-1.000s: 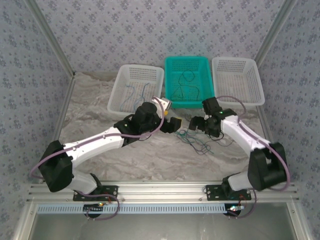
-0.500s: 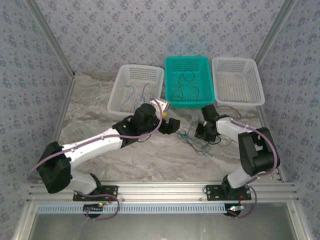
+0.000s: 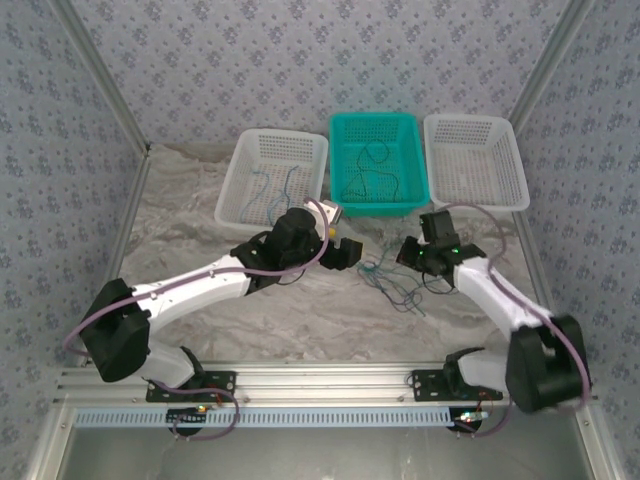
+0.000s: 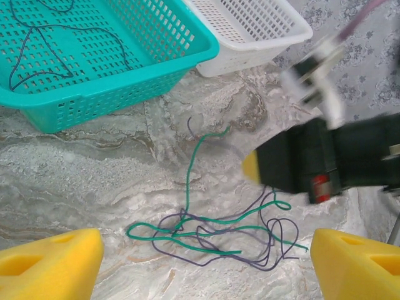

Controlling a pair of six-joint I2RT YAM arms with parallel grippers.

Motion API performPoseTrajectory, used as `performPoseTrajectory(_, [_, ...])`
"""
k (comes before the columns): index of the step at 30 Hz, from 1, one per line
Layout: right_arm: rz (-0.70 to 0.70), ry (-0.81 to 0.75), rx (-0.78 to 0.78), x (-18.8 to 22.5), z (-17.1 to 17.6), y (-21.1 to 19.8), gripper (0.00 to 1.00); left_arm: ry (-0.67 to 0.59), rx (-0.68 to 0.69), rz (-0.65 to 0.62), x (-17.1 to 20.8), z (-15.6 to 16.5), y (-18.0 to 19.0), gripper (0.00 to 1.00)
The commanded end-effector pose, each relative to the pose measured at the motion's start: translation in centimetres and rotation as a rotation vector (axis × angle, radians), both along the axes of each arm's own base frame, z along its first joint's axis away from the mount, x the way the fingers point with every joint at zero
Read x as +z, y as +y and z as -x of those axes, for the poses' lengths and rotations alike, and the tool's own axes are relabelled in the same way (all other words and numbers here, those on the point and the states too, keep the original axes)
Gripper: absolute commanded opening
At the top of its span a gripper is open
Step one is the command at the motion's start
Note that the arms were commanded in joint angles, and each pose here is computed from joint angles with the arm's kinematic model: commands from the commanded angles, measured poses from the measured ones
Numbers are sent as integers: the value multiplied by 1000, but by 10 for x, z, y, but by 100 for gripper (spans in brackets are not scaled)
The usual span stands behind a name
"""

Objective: Untangle the cables

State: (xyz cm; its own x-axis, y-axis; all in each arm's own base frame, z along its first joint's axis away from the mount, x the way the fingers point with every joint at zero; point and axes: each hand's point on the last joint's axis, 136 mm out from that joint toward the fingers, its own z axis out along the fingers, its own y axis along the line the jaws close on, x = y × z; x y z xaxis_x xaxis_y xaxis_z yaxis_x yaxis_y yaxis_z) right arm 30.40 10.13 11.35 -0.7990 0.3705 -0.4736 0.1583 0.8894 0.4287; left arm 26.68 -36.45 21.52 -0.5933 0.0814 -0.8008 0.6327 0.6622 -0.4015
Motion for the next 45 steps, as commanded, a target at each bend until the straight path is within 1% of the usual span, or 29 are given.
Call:
performPoseTrajectory(1, [6,-177,-8,50,-4,-5,0,-10,-35,42,9,1,-14,86])
performPoseTrajectory(5, [-40,-289,40,89,2,4,0,-4,-78,76,11,2,-27,86])
performPoseTrajectory(10, [-157,-337,103,123,10,24,0,-15,-157,94,8,10,-46,86])
performPoseTrajectory(14, [-203,-354,128,144,12,31,0,-50,-245,109,6,19,-63,86])
performPoseTrajectory(16, [-238,-362,129,155,13,34,0,-65,-250,99,3,16,-68,86])
performPoseTrajectory(17, [-259,-376,165,163,16,40,0,-72,-239,83,-2,13,-68,86])
performPoseTrajectory(20, [-288,-423,363,181,30,64,0,-117,-189,70,1,0,-66,87])
performPoseTrajectory(23, [-357,-442,464,193,42,81,0,-140,-193,103,11,-5,-72,88])
performPoseTrajectory(25, [-391,-452,516,198,48,90,0,-131,-192,110,11,-9,-78,86])
performPoseTrajectory(26, [-400,-455,543,199,51,95,0,-120,-188,115,10,-11,-80,84])
performPoseTrajectory(28, [-404,-462,572,202,55,101,0,-101,-179,119,6,-14,-84,75])
performPoseTrajectory(30, [-389,-467,557,202,54,99,0,-81,-162,121,0,-15,-84,61])
performPoseTrajectory(31, [-374,-464,538,200,52,96,0,-76,-156,121,-2,-16,-83,56])
performPoseTrajectory(33, [-328,-459,470,196,46,84,0,-62,-146,116,-7,-15,-80,48])
performPoseTrajectory(36, [-278,-453,361,192,38,62,0,-43,-134,113,-13,-11,-72,44])
performPoseTrajectory(39, [-249,-453,244,189,28,37,0,-18,-120,103,-22,-6,-63,37])
performPoseTrajectory(42, [-229,-420,106,180,20,7,0,2,-111,87,-31,-2,-56,30])
performPoseTrajectory(43, [-231,-411,71,177,18,-1,0,7,-108,79,-34,-2,-54,27])
performPoseTrajectory(45, [-252,-405,32,175,15,-12,0,14,-99,60,-40,-1,-50,15])
